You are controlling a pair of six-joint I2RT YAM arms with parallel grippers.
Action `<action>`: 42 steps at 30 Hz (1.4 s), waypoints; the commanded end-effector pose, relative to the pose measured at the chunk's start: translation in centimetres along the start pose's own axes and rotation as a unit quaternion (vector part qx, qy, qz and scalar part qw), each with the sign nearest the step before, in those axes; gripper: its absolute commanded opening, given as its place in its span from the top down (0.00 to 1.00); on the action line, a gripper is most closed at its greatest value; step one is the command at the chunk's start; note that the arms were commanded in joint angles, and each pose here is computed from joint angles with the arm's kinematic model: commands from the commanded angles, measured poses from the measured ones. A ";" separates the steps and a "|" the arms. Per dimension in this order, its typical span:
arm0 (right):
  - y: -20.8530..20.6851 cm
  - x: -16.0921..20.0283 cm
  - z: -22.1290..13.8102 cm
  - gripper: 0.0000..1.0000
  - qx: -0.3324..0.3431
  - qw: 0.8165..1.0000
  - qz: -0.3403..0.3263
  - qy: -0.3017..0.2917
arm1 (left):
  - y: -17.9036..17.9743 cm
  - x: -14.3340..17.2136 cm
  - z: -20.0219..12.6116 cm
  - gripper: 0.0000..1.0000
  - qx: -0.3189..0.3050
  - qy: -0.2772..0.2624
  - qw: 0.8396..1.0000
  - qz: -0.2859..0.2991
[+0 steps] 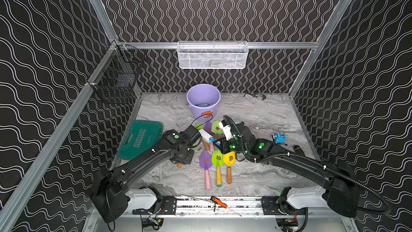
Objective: Brush the soil off the hand trowel and place it into the bucket
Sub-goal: Brush off the soil from the hand trowel.
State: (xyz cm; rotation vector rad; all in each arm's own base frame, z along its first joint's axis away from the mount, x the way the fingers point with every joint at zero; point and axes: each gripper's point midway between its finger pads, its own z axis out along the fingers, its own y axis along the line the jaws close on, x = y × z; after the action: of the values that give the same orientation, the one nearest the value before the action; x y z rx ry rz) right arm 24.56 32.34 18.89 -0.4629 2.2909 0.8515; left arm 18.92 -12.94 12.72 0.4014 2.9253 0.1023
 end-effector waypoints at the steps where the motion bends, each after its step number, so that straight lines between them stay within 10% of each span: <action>1: 0.7 -1.3 -0.5 1.00 -0.023 0.999 0.009 -0.024 | -1.2 -1.0 -0.8 1.00 0.039 -0.025 0.999 -0.008; 19: -4.9 2.4 -5.8 1.00 0.010 0.989 0.127 -0.069 | -11.4 -7.7 -7.1 1.00 0.402 -0.106 0.909 -0.023; 33: -5.6 2.7 -6.6 1.00 -0.063 0.977 0.192 -0.073 | -4.8 -10.5 -8.0 1.00 0.579 -0.127 0.785 -0.179; 42: -4.6 0.2 -7.2 1.00 -0.097 0.969 0.208 -0.095 | -2.8 -10.8 -7.6 1.00 0.591 -0.137 0.770 -0.200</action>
State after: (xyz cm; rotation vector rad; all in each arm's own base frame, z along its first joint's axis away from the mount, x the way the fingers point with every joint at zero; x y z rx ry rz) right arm 23.24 23.40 18.54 0.0269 2.2466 1.1861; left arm 26.86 -18.77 20.76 -0.1374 2.3541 -1.6477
